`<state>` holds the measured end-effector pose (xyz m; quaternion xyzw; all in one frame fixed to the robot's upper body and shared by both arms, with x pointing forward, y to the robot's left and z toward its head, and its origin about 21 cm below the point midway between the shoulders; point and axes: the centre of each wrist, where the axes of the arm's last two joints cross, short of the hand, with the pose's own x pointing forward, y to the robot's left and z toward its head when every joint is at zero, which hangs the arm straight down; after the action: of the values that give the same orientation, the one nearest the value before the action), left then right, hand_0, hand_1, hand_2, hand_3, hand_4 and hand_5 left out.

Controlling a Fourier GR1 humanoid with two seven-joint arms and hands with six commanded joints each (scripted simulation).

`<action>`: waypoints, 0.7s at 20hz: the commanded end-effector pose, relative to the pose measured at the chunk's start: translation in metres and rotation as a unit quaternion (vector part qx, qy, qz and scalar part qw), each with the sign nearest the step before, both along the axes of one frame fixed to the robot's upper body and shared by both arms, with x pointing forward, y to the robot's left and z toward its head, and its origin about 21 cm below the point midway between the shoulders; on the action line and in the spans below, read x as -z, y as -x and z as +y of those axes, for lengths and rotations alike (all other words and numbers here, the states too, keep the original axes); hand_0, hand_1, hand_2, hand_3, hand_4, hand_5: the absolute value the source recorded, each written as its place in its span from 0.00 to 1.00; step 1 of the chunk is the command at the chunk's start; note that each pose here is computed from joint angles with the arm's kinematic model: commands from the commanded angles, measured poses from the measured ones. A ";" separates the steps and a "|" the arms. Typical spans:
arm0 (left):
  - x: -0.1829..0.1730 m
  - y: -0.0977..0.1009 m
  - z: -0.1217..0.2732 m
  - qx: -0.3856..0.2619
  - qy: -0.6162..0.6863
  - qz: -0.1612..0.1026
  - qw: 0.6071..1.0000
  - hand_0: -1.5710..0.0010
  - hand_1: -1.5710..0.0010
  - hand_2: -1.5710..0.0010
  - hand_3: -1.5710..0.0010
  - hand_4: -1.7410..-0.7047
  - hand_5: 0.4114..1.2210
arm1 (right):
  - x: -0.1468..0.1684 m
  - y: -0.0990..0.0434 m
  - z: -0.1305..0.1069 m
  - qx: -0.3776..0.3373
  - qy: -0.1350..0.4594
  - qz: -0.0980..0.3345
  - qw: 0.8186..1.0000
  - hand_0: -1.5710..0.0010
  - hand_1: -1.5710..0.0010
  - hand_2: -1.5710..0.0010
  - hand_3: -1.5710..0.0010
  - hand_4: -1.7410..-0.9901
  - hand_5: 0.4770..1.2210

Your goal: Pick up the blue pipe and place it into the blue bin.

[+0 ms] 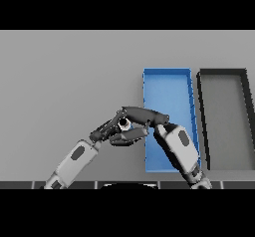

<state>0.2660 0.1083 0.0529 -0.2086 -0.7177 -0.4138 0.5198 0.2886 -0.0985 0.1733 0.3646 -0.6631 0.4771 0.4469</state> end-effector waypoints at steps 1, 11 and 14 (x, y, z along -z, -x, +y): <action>-0.002 -0.002 0.001 -0.004 -0.004 0.003 1.000 0.89 0.89 0.90 0.90 0.81 0.52 | 0.000 -0.002 -0.001 0.000 -0.005 0.001 1.000 0.00 0.00 0.00 0.00 0.34 0.99; 0.004 0.003 -0.002 -0.038 -0.018 0.089 0.995 0.99 0.99 0.99 0.99 0.80 0.19 | -0.007 -0.005 -0.002 -0.026 -0.065 0.086 0.994 0.00 0.00 0.00 0.00 0.33 1.00; 0.009 0.009 0.003 -0.040 -0.018 0.094 0.995 0.99 0.99 0.99 0.99 0.79 0.13 | -0.036 -0.007 -0.008 -0.026 -0.096 0.126 0.987 0.00 0.00 0.00 0.00 0.33 1.00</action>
<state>0.2572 0.1111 0.0436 -0.2080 -0.6661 -0.3841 0.6045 0.2957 -0.1067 0.2103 0.4808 -0.6363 0.3728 0.4743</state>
